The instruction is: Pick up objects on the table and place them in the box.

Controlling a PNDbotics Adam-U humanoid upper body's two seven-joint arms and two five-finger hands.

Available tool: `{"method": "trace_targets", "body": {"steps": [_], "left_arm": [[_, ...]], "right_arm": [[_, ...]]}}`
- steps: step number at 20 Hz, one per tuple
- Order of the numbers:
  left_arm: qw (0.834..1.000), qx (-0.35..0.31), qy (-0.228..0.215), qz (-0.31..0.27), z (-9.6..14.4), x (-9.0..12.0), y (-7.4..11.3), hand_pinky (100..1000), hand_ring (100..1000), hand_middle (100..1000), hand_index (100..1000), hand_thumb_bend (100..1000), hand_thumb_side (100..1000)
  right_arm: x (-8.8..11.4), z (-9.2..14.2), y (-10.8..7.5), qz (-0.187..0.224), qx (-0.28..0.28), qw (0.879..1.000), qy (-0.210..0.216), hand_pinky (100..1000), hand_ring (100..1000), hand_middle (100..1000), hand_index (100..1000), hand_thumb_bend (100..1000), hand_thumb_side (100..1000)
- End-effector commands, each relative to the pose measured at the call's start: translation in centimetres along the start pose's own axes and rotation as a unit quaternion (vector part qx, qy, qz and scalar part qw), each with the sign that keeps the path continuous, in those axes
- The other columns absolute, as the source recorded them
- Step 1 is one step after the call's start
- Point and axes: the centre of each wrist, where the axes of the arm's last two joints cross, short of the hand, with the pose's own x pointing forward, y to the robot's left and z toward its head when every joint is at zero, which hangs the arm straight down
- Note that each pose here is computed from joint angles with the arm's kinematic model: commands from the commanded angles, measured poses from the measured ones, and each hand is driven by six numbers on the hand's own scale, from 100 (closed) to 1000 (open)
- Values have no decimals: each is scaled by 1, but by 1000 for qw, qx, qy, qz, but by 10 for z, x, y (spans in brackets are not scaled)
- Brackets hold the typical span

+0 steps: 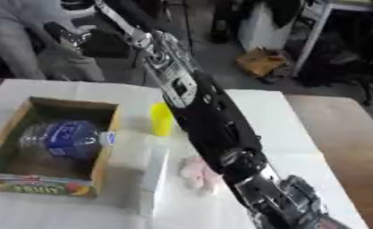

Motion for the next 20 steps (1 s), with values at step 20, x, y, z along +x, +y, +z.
{"method": "trace_targets", "body": {"steps": [20], "left_arm": [[998, 4, 30, -57, 7, -18, 19, 747, 862, 763, 844, 493, 966]], "right_arm": [[-39, 109, -100, -1, -212, 977, 40, 763, 802, 933, 907, 301, 699]]}}
